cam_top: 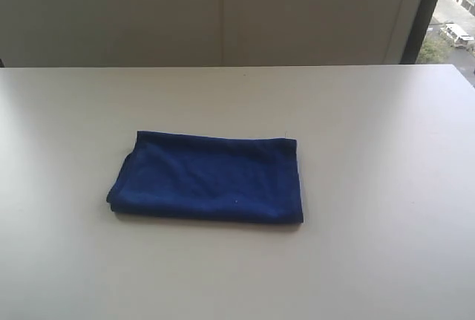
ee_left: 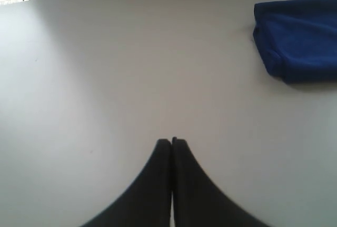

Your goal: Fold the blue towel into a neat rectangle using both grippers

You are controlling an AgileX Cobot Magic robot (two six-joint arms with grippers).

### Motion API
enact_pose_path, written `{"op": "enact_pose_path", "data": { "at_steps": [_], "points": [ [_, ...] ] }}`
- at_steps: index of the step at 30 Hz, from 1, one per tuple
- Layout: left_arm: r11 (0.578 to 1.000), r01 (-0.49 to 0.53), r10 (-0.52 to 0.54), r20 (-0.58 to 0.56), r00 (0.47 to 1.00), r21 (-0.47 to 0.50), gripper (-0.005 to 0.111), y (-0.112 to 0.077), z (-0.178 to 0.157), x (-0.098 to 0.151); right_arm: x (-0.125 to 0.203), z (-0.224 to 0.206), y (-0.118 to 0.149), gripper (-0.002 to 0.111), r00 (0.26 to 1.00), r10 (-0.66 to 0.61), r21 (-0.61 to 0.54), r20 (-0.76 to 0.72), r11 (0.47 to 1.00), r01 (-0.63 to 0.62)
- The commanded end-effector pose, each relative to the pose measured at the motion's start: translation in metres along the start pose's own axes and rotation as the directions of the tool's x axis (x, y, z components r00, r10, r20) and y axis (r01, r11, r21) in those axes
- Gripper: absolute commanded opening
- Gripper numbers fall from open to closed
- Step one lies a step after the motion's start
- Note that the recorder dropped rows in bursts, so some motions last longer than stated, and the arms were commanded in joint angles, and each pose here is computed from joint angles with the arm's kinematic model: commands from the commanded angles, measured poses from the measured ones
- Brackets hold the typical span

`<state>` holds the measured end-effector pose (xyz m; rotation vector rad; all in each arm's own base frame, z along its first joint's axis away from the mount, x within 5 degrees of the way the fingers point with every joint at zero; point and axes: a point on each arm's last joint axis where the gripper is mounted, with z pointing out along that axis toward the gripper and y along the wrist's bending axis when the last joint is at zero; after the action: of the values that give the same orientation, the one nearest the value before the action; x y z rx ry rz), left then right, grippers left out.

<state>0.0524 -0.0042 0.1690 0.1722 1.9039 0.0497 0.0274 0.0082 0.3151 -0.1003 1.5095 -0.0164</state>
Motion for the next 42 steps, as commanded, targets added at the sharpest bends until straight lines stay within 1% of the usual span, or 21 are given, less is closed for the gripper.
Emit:
{"op": "enact_pose_path", "data": {
  "at_steps": [1, 3, 6, 8, 9, 12, 16, 18, 22, 26, 30, 33, 38, 42],
  "points": [
    [1.000, 0.009, -0.009, 0.004, 1.000, 0.000, 0.000, 0.000, 0.000, 0.000, 0.048, 0.017, -0.006, 0.000, 0.999, 0.048, 0.086, -0.024, 0.995, -0.046],
    [1.000, 0.009, -0.009, 0.004, 1.000, 0.000, 0.000, 0.000, 0.000, 0.000, 0.074, 0.022, -0.007, 0.000, 0.991, 0.112, 0.112, -0.075, 0.988, -0.103],
    [1.000, 0.009, -0.009, 0.004, 1.000, 0.000, 0.000, 0.000, 0.000, 0.000, 0.104, 0.025, -0.006, 0.000, 0.968, 0.216, 0.139, -0.130, 0.970, -0.197],
    [1.000, 0.009, -0.009, 0.004, 1.000, 0.000, 0.000, 0.000, 0.000, 0.000, 0.121, 0.026, -0.005, 0.000, 0.964, 0.215, 0.140, -0.158, 0.971, -0.194],
    [1.000, 0.009, -0.009, 0.004, 1.000, 0.000, 0.000, 0.000, 0.000, 0.000, 0.119, 0.026, -0.005, 0.000, 0.970, 0.200, 0.133, -0.135, 0.974, -0.182],
    [1.000, 0.009, -0.009, 0.004, 1.000, 0.000, 0.000, 0.000, 0.000, 0.000, 0.128, 0.024, -0.005, 0.000, 0.955, 0.181, 0.146, -0.237, 0.978, -0.149],
    [1.000, 0.009, -0.009, 0.004, 1.000, 0.000, 0.000, 0.000, 0.000, 0.000, 0.130, 0.020, -0.005, 0.000, 0.964, 0.052, 0.119, -0.259, 0.993, -0.022],
    [1.000, 0.009, -0.009, 0.004, 1.000, 0.000, 0.000, 0.000, 0.000, 0.000, 0.133, 0.018, -0.005, 0.000, 0.955, 0.011, 0.110, -0.295, 0.994, 0.023],
    [1.000, 0.009, -0.009, 0.004, 1.000, 0.000, 0.000, 0.000, 0.000, 0.001, 0.134, 0.018, -0.004, 0.000, 0.950, 0.029, 0.110, -0.310, 0.994, 0.006],
    [1.000, 0.009, -0.009, 0.004, 1.000, 0.000, 0.000, 0.000, 0.000, 0.001, 0.134, 0.018, -0.003, 0.000, 0.948, 0.095, 0.114, -0.302, 0.991, -0.063],
    [1.000, 0.009, -0.009, 0.004, 1.000, 0.000, 0.000, 0.000, 0.000, 0.001, 0.134, 0.017, -0.005, 0.000, 0.943, 0.159, 0.181, -0.294, 0.977, -0.108],
    [1.000, 0.009, -0.009, 0.004, 1.000, 0.000, 0.000, 0.000, 0.000, 0.001, 0.135, 0.017, -0.006, 0.000, 0.941, 0.176, 0.215, -0.289, 0.970, -0.116],
    [1.000, 0.009, -0.009, 0.004, 1.000, 0.000, 0.000, 0.000, 0.000, 0.001, 0.134, 0.017, -0.005, 0.000, 0.943, 0.164, 0.189, -0.290, 0.976, -0.112],
    [1.000, 0.009, -0.009, 0.004, 1.000, 0.000, 0.000, 0.000, 0.000, 0.001, 0.134, 0.018, -0.002, 0.000, 0.945, 0.145, 0.123, -0.295, 0.986, -0.113]
  ]
}}
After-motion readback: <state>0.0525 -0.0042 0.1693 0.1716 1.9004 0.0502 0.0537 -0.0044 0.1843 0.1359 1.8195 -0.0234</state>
